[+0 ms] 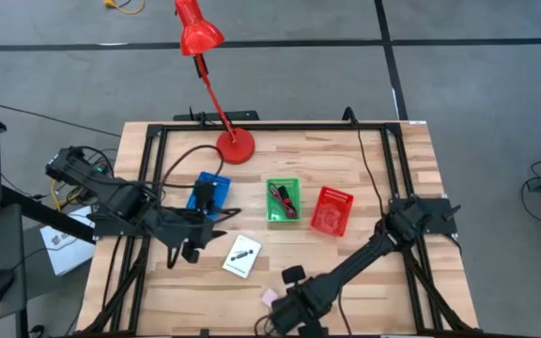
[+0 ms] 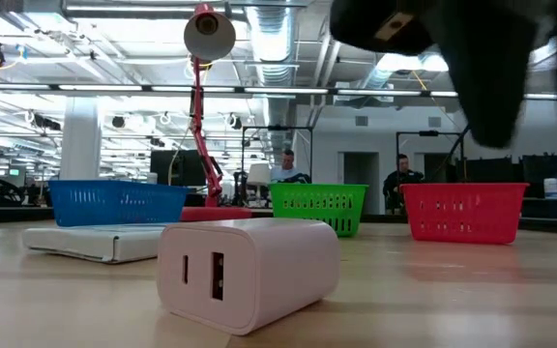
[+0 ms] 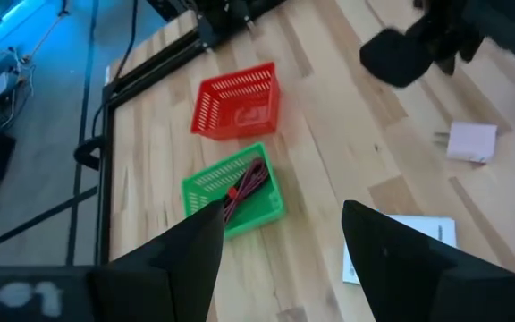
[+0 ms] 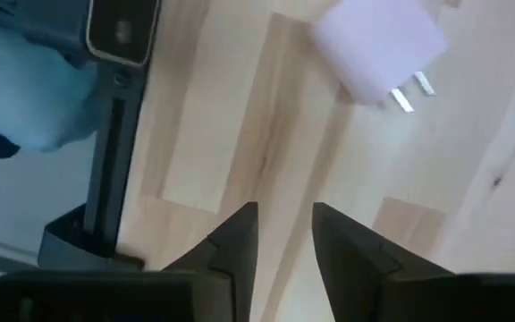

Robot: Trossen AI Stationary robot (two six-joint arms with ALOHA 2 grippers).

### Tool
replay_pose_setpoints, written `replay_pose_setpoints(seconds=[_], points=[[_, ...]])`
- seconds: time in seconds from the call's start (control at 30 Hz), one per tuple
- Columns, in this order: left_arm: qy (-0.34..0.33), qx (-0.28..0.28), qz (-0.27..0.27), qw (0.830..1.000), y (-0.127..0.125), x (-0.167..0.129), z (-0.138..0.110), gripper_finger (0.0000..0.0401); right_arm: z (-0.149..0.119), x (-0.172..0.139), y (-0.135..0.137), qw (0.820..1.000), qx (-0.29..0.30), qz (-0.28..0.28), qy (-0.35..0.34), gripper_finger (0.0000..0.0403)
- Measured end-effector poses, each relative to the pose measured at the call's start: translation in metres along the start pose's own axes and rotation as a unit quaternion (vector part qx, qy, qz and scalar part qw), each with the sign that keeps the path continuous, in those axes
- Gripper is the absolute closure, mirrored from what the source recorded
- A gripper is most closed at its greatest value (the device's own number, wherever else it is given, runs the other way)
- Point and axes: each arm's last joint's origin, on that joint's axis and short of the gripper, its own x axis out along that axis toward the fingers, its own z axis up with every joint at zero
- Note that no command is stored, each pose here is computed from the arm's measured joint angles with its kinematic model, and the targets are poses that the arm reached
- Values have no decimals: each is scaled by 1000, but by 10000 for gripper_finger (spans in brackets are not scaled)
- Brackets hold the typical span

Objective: Pick and place items into bin
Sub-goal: Put the light pink charger adapter into the blue bin

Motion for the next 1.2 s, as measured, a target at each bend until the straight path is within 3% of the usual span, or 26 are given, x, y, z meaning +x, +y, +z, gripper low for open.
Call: replay_pose_setpoints(seconds=[0.13, 0.33, 0.63, 1.03, 1.2], points=[[0, 2, 14, 1000, 2, -2, -1, 182, 7, -10, -16, 1000, -7, 13, -18, 300], [34, 19, 13, 999, 0, -1, -7, 182, 18, 1, -36, 992, -117, 9, -39, 300], [78, 5, 11, 997, 0, -2, -17, 182, 30, -2, -61, 990, -119, 18, -77, 300], [80, 7, 19, 997, 0, -2, -17, 182, 27, -2, -62, 979, -193, 13, -60, 300], [79, -1, 19, 997, 0, -2, -17, 182, 26, -2, -64, 980, -189, 25, -53, 300]])
